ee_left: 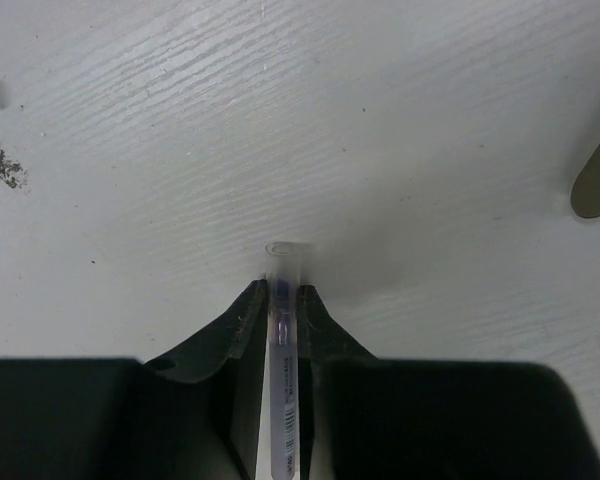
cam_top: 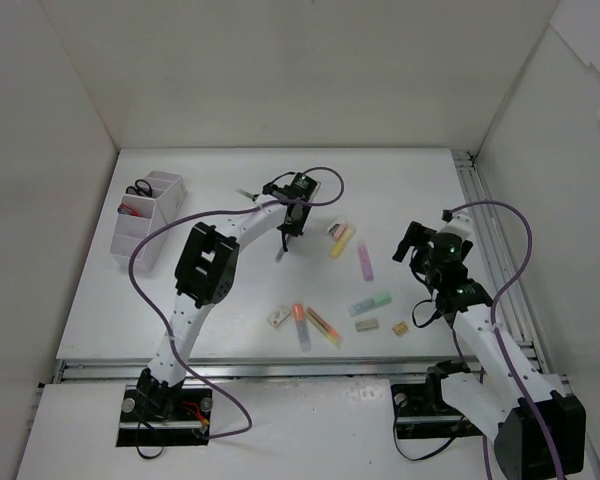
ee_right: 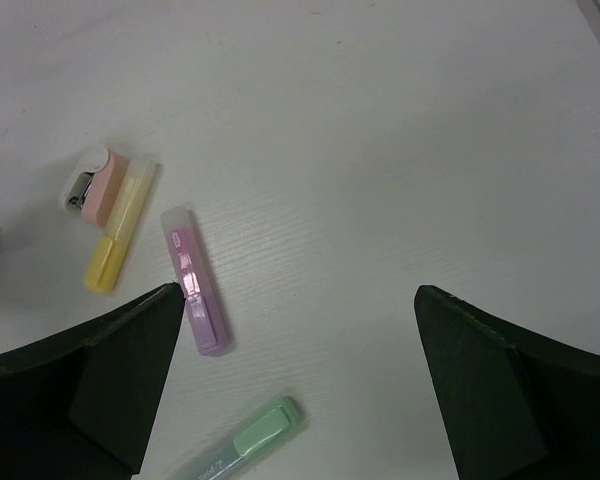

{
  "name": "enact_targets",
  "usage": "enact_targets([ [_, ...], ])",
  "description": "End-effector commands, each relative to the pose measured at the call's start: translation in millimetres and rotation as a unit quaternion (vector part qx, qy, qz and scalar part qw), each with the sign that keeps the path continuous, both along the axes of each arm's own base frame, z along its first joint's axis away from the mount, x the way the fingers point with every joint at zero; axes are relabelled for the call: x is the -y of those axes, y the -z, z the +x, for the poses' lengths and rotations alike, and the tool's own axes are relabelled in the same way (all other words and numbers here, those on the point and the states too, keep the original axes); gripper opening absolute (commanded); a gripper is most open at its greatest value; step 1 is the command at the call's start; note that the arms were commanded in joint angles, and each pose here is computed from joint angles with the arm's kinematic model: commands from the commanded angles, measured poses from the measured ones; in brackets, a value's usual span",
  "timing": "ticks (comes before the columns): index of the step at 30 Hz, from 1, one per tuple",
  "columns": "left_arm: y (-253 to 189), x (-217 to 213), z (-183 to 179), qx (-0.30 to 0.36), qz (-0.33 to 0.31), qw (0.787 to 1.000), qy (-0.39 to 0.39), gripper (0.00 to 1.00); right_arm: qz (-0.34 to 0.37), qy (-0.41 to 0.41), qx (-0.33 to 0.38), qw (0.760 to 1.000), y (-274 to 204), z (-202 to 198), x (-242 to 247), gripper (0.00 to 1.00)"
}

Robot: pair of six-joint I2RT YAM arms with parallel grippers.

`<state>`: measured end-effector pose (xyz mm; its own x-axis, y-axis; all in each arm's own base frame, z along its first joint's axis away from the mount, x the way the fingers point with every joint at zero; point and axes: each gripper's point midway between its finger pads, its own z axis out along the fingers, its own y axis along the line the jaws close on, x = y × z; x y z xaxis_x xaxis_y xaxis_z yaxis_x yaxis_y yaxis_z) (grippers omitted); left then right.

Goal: Sort the stationery into containers
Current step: Pick up the pen from the center of the board, then place the pen in the storage box.

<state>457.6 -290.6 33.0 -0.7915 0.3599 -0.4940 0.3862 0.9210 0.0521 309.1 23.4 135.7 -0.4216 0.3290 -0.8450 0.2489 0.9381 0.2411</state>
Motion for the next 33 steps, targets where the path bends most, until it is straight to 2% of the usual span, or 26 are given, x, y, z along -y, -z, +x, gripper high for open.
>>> enact_targets([
  [1,-32.8,-12.3,-8.2,0.01,0.001,1.0,-0.012,0.0,0.005,0.019,0.041,0.999,-19.1,5.7,5.5,0.98],
  [4,-58.8,-16.7,-10.3,0.042,-0.031,0.999,-0.001,0.0,0.006,0.007,0.057,0.998,-24.3,5.5,2.4,0.98],
  [5,-76.4,-16.6,-0.8,0.077,-0.052,0.996,-0.004,0.0,0.01,-0.003,0.065,0.998,-27.3,4.9,-0.9,0.98],
  [7,-105.3,-37.2,-6.3,0.117,-0.068,0.991,-0.018,0.0,0.013,-0.011,0.078,0.997,-28.8,6.2,-3.6,0.98],
  [8,-123.7,-51.3,7.4,0.155,-0.086,0.983,-0.036,0.0,0.014,-0.016,0.08,0.997,-28.9,6.6,-4.7,0.98],
  [10,-152.8,-81.0,0.2,0.194,-0.106,0.974,-0.056,0.0,0.011,-0.025,0.082,0.996,-29.9,7.4,-6.8,0.98],
  [12,-201.8,-120.5,5.4,0.263,-0.132,0.952,-0.088,0.0,0.01,-0.038,0.084,0.996,-30.0,7.2,-10.1,0.98],
  [14,-192.9,-153.0,7.3,0.274,-0.124,0.947,-0.115,0.0,0.011,-0.047,0.098,0.994,-34.1,7.2,-12.0,0.98],
  [15,-223.0,-185.7,-2.6,0.312,-0.13,0.93,-0.143,0.0,0.011,-0.051,0.103,0.993,-35.3,7.3,-13.5,0.98],
  [16,-228.4,-201.6,-3.9,0.325,-0.128,0.924,-0.157,0.0,0.013,-0.051,0.11,0.993,-36.1,7.6,-13.6,0.98],
  [17,-250.2,-219.8,-5.7,0.362,-0.128,0.907,-0.173,0.0,0.012,-0.056,0.114,0.992,-37.1,7.1,-14.4,0.98],
  [21,-256.0,-294.1,-12.2,0.421,-0.104,0.865,-0.251,0.0,0.008,-0.065,0.123,0.99,-39.1,7.9,-16.1,0.98],
  [22,-267.0,-318.6,-11.7,0.449,-0.1,0.845,-0.272,0.0,0.006,-0.066,0.124,0.99,-39.4,7.8,-15.9,0.98],
  [25,-271.7,-358.3,-15.5,0.475,-0.081,0.822,-0.304,0.0,0.004,-0.07,0.128,0.989,-39.8,8.8,-17.4,0.98],
  [30,-259.5,-388.0,-5.7,0.474,-0.065,0.816,-0.326,0.0,0.001,-0.063,0.129,0.99,-38.0,11.4,-14.6,0.98],
  [31,-259.5,-400.1,-5.9,0.479,-0.06,0.808,-0.339,0.0,0.0,-0.063,0.125,0.99,-35.8,11.6,-14.3,0.98],
  [33,-241.3,-407.5,-2.5,0.47,-0.064,0.808,-0.35,0.0,0.0,-0.064,0.125,0.99,-36.0,12.0,-15.1,0.98],
])
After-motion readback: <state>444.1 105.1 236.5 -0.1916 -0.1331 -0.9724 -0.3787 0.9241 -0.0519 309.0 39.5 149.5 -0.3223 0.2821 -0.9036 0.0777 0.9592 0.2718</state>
